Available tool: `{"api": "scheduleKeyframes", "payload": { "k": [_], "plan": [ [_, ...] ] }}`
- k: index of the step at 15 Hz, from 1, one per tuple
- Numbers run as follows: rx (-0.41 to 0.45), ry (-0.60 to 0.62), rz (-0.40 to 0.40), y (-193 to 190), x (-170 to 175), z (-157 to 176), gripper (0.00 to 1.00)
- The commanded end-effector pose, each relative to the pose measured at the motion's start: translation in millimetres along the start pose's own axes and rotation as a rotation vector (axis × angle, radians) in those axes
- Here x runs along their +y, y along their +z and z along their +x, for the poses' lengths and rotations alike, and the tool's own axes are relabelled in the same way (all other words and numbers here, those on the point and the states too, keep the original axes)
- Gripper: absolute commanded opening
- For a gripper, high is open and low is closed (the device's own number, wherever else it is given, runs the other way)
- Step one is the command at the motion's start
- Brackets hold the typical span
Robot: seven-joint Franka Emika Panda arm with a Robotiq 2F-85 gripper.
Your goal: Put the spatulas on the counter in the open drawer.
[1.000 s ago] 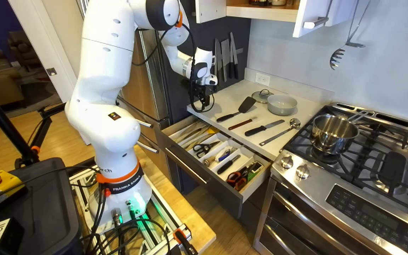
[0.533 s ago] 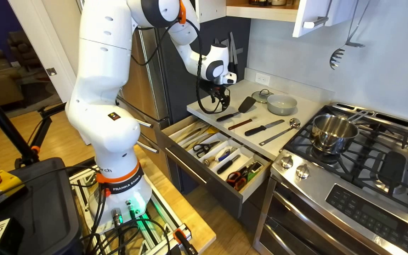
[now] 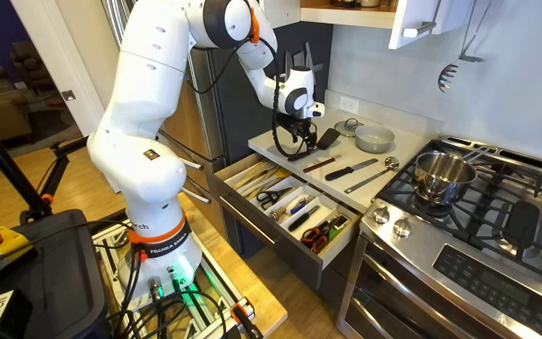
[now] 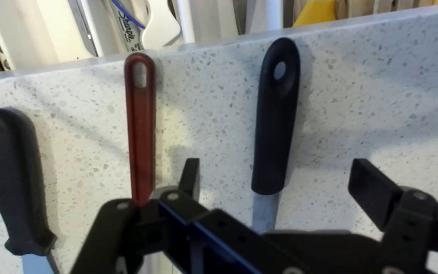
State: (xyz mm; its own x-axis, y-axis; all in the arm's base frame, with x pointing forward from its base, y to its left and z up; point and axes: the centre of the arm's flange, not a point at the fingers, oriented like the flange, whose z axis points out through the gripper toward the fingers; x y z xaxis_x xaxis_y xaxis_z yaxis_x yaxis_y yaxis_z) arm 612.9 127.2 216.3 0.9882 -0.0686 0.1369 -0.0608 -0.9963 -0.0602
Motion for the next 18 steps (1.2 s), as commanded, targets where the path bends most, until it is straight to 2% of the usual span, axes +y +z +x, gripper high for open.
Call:
{"api": "scheduleKeyframes", "payload": {
  "k": [1,2,4,7,8,9,10,12,13,14,15,18],
  "plan": [
    [-0.041,-0.024,0.021,24.7,-11.6,9.9,0.8],
    [-0.046,-0.028,0.026,29.2,-14.6,9.2,0.72],
    [-0.062,-0.04,0.02,37.9,-18.4,7.6,0.63],
    [-0.1,-0.057,0.013,48.2,-20.2,3.4,0.38],
    [-0.105,-0.058,0.008,50.2,-19.5,3.1,0.82],
    [-0.11,-0.061,0.002,52.9,-18.4,2.2,0.75],
    [-0.11,-0.061,0.0,54.2,-18.1,2.1,0.75],
    [-0.108,-0.057,0.003,56.7,-18.0,2.5,0.82],
    [-0.101,-0.055,0.007,56.3,-18.4,2.7,0.44],
    [-0.101,-0.051,0.013,55.5,-19.0,2.8,0.5],
    [-0.093,-0.053,0.017,53.4,-17.8,1.0,0.5],
    [-0.092,-0.048,0.016,40.3,-12.1,-2.5,0.28]
  ]
}}
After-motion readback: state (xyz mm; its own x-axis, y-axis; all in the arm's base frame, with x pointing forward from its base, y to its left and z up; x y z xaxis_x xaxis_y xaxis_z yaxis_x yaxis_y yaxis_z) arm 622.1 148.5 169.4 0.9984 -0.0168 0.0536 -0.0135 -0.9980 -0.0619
